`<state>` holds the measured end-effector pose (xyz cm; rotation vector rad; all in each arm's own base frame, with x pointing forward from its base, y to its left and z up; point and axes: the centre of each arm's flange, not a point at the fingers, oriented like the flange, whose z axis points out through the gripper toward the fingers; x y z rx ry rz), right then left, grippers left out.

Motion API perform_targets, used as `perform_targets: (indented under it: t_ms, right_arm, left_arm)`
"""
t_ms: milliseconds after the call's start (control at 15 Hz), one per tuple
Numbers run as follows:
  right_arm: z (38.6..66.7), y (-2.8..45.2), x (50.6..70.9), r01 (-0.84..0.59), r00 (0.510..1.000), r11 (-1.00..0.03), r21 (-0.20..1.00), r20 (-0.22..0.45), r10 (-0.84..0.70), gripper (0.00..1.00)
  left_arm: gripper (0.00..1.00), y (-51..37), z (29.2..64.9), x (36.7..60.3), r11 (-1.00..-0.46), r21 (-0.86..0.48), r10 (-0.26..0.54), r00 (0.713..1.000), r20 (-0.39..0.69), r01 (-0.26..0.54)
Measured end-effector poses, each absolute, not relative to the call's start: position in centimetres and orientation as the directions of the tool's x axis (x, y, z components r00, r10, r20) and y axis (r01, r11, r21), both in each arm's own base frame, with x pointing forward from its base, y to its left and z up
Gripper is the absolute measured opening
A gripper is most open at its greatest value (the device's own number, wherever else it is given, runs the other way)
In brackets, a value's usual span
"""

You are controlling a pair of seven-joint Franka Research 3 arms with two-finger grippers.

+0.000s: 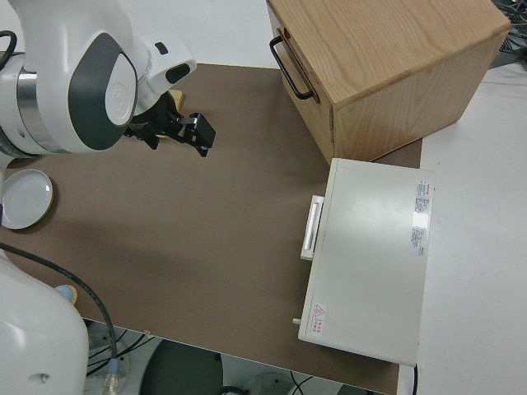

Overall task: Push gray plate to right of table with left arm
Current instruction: 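Move the left gripper down beside the gray plate's rim nearest the basket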

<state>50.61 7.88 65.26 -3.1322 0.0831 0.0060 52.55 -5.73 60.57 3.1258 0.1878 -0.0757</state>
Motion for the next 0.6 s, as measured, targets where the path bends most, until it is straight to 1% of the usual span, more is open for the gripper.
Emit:
perform_targets:
  t_ms: [267,600]
  right_arm:
    - [65.3,7.9,50.6,-0.053,0.999,-0.999,-0.008,-0.004,-0.053,1.00]
    - [65.3,7.9,50.6,-0.053,0.999,-0.999,-0.008,-0.004,-0.053,1.00]
  left_arm:
    - [1.00,-5.3,58.3,52.6,-0.992,-0.002,0.127,0.988,-0.088,0.127]
    - [0.99,-4.2,52.6,52.4,-0.989,-0.013,0.145,0.979,-0.144,0.145]
